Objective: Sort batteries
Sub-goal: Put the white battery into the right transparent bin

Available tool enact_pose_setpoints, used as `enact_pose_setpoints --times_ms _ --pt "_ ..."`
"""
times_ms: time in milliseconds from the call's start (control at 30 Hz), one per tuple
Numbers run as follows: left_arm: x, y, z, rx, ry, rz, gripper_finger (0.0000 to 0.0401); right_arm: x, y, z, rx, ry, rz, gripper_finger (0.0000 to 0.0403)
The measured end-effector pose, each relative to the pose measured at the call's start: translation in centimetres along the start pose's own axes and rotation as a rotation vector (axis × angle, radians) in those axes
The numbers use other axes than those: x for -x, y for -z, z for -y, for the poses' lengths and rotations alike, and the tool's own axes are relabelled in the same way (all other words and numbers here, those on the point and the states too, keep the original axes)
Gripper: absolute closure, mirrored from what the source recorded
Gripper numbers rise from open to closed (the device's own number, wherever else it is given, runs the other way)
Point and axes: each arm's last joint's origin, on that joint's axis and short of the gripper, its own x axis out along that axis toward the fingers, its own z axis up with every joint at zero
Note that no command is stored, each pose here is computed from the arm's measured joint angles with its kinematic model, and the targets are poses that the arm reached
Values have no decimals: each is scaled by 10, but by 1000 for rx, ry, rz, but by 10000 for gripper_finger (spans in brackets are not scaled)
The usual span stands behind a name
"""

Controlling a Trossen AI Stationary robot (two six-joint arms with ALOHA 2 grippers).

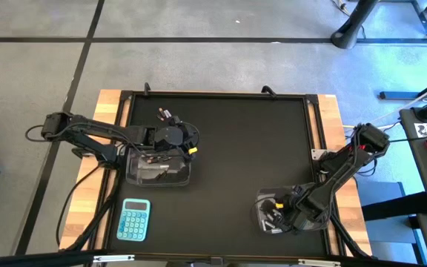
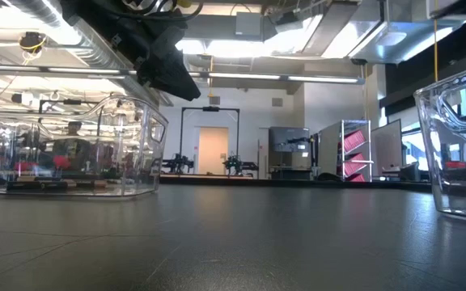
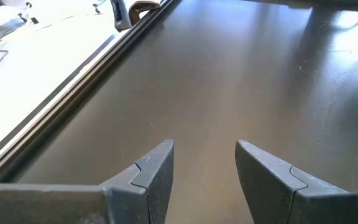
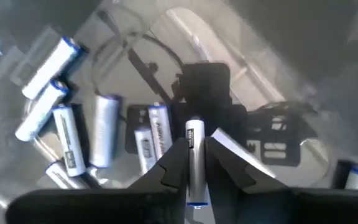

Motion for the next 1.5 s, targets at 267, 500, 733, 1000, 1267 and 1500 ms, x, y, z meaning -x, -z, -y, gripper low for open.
enact_pose_setpoints --times_ms 267,500,733,1000,1267,1500 --pt "0 0 0 1 0 0 240 13 0 6 5 14 -56 273" --pt "0 0 0 2 0 0 240 78 -22 15 39 -8 26 213" --pt "-3 -1 -6 15 -21 -4 240 140 -68 36 180 237 944 210" --pt "-14 4 -36 161 -134 -81 240 128 -125 87 62 605 941 210" --pt "-23 6 -115 200 -228 -378 240 76 -193 106 172 458 773 210" --pt "-41 13 -165 96 -164 -654 243 60 -244 95 403 79 1021 210"
